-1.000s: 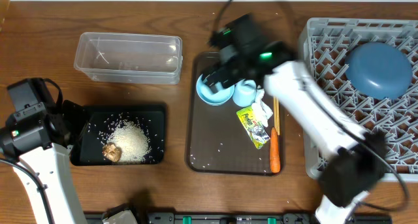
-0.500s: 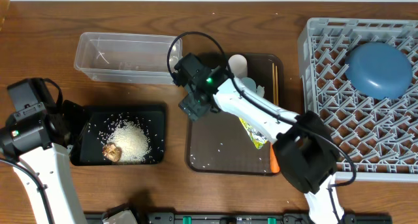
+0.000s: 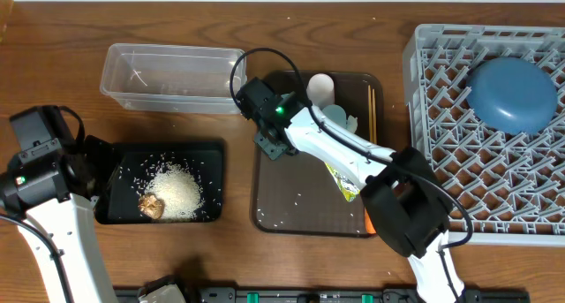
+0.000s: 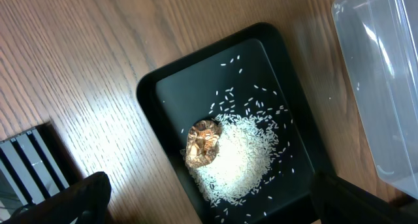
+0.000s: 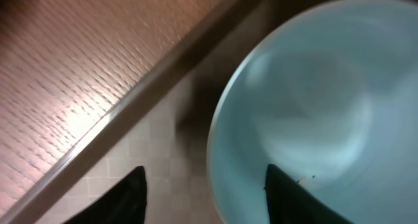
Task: Sort waste into correct bins and load items into the dishwasher rack
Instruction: 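Grasp the light blue bowl rim with the right gripper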
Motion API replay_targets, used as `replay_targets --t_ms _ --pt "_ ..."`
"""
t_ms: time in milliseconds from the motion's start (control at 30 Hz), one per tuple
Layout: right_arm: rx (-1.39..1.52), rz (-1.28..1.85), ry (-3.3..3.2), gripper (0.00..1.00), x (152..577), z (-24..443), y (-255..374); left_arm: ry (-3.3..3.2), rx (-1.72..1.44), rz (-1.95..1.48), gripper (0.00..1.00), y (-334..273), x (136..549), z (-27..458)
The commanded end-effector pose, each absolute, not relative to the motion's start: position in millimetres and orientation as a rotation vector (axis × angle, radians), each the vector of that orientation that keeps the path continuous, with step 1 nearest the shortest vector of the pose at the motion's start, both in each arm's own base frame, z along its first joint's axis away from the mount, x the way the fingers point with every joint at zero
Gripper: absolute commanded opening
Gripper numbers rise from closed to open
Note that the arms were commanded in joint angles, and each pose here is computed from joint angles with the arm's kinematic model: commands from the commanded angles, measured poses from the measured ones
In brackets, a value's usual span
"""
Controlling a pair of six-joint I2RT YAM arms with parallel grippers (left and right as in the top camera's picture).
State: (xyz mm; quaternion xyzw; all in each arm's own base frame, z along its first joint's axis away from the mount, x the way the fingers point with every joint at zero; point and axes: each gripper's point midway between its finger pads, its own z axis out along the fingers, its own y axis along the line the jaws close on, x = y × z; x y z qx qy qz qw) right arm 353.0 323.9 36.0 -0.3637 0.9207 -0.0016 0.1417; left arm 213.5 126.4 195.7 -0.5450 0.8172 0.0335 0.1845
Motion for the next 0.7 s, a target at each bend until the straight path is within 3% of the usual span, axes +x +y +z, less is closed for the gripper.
replay_targets --t_ms 0,433,667 --pt "-1.012 -0.032 2.684 0.45 354.6 26.9 320.8 2.297 -1.556 0.097 0.98 126.9 210.7 194.8" --pt "-0.974 -0.022 2.691 0.01 355.5 27.7 322.2 2.297 -1.556 0.097 0.98 126.9 210.7 194.8" --pt "-0.928 0.01 2.704 0.01 354.4 32.7 324.7 2.297 -1.556 0.097 0.98 126.9 210.7 194.8"
